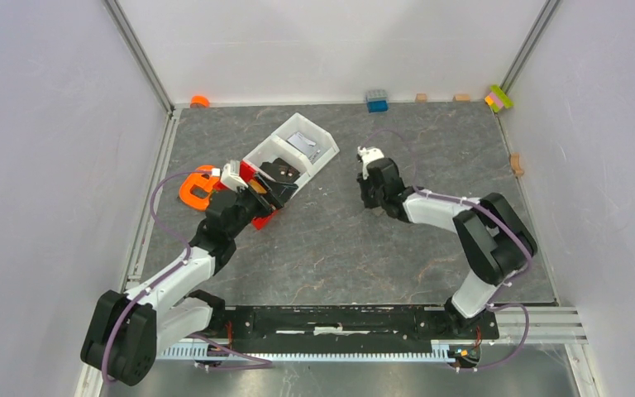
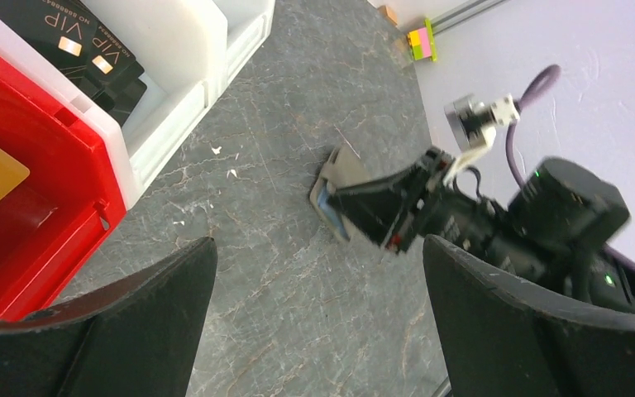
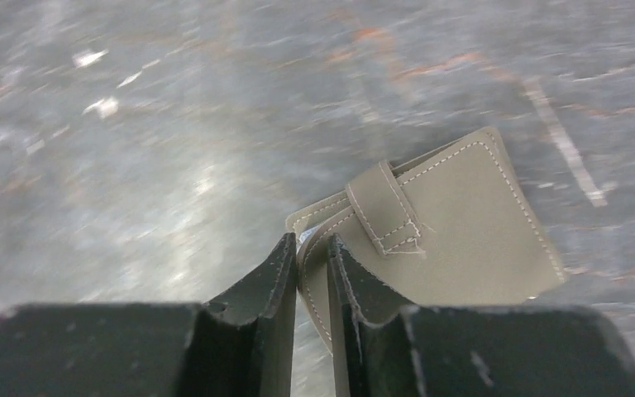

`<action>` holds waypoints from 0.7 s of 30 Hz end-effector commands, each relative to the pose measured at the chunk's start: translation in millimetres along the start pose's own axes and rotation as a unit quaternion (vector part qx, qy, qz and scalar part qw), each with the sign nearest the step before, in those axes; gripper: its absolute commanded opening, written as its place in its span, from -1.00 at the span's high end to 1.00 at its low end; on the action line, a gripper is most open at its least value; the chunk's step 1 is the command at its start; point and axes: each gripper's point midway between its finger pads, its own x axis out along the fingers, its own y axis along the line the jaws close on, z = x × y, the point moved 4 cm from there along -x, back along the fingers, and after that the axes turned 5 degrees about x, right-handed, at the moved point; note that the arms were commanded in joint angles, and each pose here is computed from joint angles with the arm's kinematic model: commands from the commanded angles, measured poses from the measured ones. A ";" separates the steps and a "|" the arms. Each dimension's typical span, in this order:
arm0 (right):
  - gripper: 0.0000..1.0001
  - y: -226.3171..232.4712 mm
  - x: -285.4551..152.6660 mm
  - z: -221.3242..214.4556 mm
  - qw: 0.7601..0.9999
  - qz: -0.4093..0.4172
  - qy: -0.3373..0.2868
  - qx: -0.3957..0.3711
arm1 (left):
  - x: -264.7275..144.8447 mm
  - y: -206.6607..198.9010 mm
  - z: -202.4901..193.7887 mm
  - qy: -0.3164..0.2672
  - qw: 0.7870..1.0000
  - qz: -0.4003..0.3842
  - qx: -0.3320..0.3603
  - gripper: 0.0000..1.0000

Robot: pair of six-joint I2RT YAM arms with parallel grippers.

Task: Take the credit cards out of the card holder
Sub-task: Move the card holder to the center of the board.

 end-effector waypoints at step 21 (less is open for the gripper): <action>-0.96 12.9 -98.1 -12.6 0.982 -0.014 -0.139 0.123 | 55.4 -32.0 -53.5 0.168 0.978 -0.010 0.119 -0.91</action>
